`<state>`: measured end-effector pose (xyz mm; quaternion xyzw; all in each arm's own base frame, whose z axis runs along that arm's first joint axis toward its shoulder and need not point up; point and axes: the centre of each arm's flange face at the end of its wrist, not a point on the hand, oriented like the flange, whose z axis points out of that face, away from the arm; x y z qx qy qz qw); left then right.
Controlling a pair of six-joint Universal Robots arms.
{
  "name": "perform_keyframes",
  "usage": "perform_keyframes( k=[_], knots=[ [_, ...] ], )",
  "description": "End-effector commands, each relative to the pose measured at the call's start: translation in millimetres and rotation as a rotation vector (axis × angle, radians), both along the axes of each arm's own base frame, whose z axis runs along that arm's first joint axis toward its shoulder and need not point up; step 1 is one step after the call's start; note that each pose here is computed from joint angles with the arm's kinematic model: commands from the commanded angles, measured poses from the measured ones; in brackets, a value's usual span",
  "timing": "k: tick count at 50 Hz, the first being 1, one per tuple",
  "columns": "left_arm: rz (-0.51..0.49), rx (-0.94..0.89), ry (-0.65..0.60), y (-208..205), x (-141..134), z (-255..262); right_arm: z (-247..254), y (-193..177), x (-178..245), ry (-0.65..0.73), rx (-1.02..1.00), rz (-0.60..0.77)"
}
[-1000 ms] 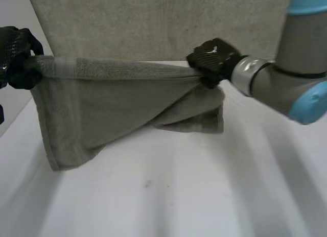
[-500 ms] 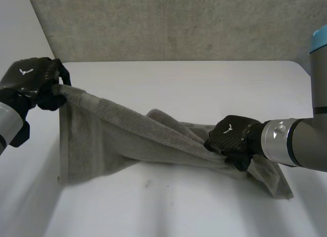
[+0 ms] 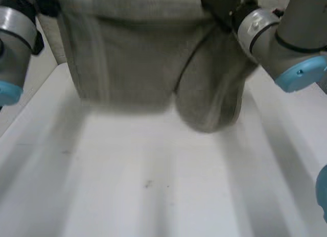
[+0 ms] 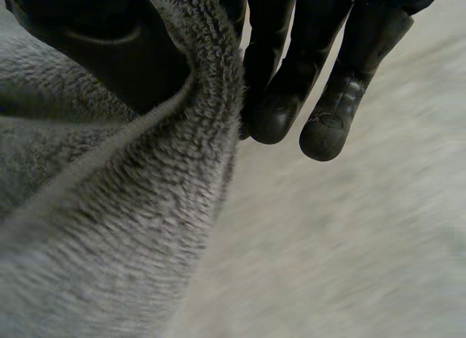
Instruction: Fold the towel.
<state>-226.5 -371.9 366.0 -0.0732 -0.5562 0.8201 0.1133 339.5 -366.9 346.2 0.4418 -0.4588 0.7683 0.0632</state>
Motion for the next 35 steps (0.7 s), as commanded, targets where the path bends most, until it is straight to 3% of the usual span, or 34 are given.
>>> perform_keyframes(
  k=[1,4,9,17,23,35],
  knots=[
    [-0.027,0.018,0.108,17.6,5.6,0.5,-13.0,15.2,-0.1,0.037,0.085,0.082],
    [-0.036,0.147,0.072,33.0,7.7,-42.6,-57.2,30.9,-3.4,0.155,0.279,0.122],
    [-0.048,0.278,0.033,45.6,11.3,-89.0,-102.3,44.9,-8.7,0.294,0.418,0.137],
    [-0.014,0.415,-0.062,57.9,22.8,-143.4,-175.7,60.7,-15.6,0.38,0.619,0.154],
    [0.056,0.449,-0.153,55.8,43.4,-160.3,-203.5,67.3,-17.7,0.331,0.737,0.142],
    [0.078,0.452,-0.152,56.8,53.0,-157.2,-190.3,65.6,-24.2,0.142,0.773,0.097]
  ],
)
